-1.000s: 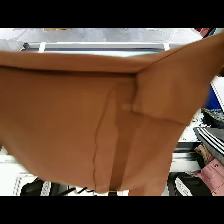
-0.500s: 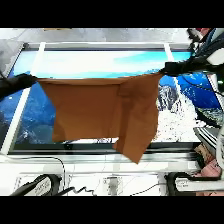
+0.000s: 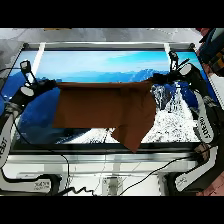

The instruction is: Fold the clothes and pants, and hang the long-sleeved shirts on hangers.

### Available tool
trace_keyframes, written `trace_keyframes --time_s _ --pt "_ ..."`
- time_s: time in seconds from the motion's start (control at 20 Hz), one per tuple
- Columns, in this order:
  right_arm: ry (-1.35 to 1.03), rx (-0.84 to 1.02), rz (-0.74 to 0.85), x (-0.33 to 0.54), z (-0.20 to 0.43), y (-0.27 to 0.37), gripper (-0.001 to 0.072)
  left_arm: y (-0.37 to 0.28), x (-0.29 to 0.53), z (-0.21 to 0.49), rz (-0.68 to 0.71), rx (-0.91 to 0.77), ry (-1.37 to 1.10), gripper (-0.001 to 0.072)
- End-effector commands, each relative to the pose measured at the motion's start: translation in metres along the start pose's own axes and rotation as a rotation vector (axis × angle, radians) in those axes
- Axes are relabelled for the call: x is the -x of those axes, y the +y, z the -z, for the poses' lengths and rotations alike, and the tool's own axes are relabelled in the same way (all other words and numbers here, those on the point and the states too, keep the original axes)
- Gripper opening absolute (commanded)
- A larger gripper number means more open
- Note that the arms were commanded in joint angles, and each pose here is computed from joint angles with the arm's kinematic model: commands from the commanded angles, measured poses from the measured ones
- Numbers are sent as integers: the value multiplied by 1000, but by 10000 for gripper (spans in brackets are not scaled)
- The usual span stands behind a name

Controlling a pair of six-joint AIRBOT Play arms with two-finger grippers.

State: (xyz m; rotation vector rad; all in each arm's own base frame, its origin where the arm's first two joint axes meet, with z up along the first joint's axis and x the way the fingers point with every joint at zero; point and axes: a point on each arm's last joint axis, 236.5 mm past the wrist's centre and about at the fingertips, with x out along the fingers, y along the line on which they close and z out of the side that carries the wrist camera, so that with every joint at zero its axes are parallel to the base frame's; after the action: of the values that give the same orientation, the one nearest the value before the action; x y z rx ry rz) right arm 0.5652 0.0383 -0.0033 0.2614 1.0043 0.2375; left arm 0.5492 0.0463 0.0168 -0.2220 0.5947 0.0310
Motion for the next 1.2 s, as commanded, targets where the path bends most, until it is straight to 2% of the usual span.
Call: trace_keyframes --time_s 0.0,0.15,0.4,0.55,0.6,0.65,0.7,0.75,0.9,1.1,1.15 --pt "56 2 10 -12 15 -7 16 3 -18 23 -8 3 44 16" --pt "126 24 29 -10 32 -12 15 -1 -21 40 13 4 103 16" --pt "303 10 24 -16 75 -16 16 2 -18 85 30 -160 282 16" --pt "335 -31 19 -19 84 -15 32 1 -16 92 40 -162 310 30" --pt "334 -38 16 -19 84 -14 141 0 -16 91 41 -163 309 81" --pt "339 -38 14 -18 85 -14 319 -1 -15 91 42 -164 309 286" --pt "346 -38 14 -17 86 -13 411 -2 -13 91 47 -164 315 551" --pt "355 -36 13 -15 88 -13 411 -4 -9 89 52 -165 317 689" --pt "400 -14 23 2 93 -11 410 -6 15 72 64 -187 315 694" --pt "438 45 88 50 95 -12 400 10 80 49 11 -350 358 692" --pt "448 60 110 65 96 -13 400 18 98 47 -16 -391 384 631"
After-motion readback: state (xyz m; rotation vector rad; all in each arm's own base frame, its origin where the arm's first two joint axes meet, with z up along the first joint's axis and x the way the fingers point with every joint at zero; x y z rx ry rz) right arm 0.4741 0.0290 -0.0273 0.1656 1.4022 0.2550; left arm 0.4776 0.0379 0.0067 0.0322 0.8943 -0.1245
